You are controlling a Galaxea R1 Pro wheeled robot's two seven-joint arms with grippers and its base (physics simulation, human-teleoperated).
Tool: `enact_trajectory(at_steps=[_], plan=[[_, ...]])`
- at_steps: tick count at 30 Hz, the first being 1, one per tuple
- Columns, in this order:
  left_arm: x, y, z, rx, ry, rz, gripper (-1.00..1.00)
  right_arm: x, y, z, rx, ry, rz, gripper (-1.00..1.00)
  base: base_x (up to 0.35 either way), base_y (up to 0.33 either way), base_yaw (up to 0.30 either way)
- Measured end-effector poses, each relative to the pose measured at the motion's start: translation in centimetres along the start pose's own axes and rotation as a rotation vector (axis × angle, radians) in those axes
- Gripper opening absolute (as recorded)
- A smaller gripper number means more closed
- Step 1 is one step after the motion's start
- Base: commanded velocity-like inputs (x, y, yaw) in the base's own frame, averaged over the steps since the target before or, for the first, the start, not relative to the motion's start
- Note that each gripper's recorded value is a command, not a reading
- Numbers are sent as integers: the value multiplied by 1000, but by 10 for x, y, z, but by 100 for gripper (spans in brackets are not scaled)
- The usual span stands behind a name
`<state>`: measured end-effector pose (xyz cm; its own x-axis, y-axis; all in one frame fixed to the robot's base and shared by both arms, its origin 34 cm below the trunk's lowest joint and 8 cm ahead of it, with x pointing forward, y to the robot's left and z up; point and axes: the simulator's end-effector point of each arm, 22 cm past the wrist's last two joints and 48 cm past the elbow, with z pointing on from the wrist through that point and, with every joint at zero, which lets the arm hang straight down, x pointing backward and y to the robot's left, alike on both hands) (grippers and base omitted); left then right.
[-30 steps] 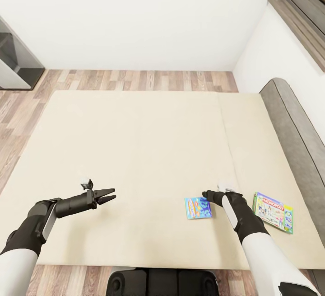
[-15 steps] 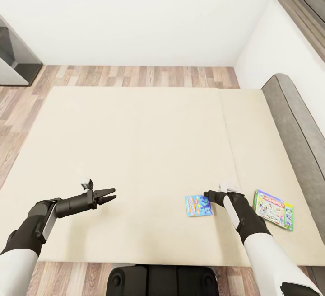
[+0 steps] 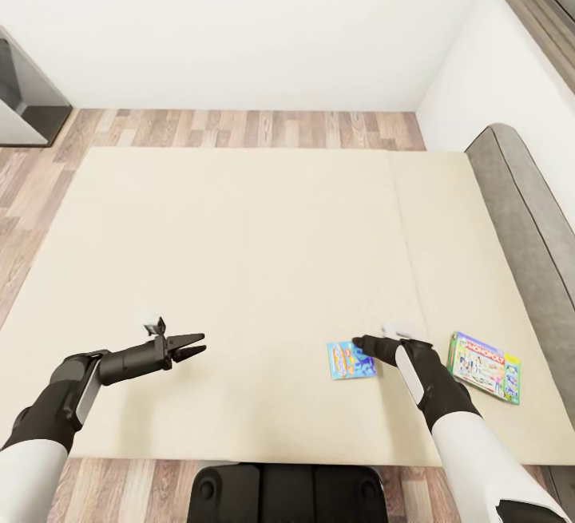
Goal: Put all the toys in the child's room - the three board games (two on the bed and one on the table), the two jigsaw puzzles on the table, and the tennis ball on the table - inside the toy box on the table in the child's room.
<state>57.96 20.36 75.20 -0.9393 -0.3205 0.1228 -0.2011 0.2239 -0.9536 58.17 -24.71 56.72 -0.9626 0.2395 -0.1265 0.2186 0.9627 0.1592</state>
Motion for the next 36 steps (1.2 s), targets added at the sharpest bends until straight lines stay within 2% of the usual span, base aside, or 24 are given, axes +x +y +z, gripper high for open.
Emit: enact_trajectory(at_steps=[12,24,36], plan=[[1,-1,3,6,1,-3,100,1,6,1,-24,3,0,100,0,0,0],[2,0,3,5,1,-3,100,3,14,1,-31,9,-38,100,0,0,0],[2,0,3,4,2,-4,100,3,15,1,-34,9,-41,100,0,0,0]])
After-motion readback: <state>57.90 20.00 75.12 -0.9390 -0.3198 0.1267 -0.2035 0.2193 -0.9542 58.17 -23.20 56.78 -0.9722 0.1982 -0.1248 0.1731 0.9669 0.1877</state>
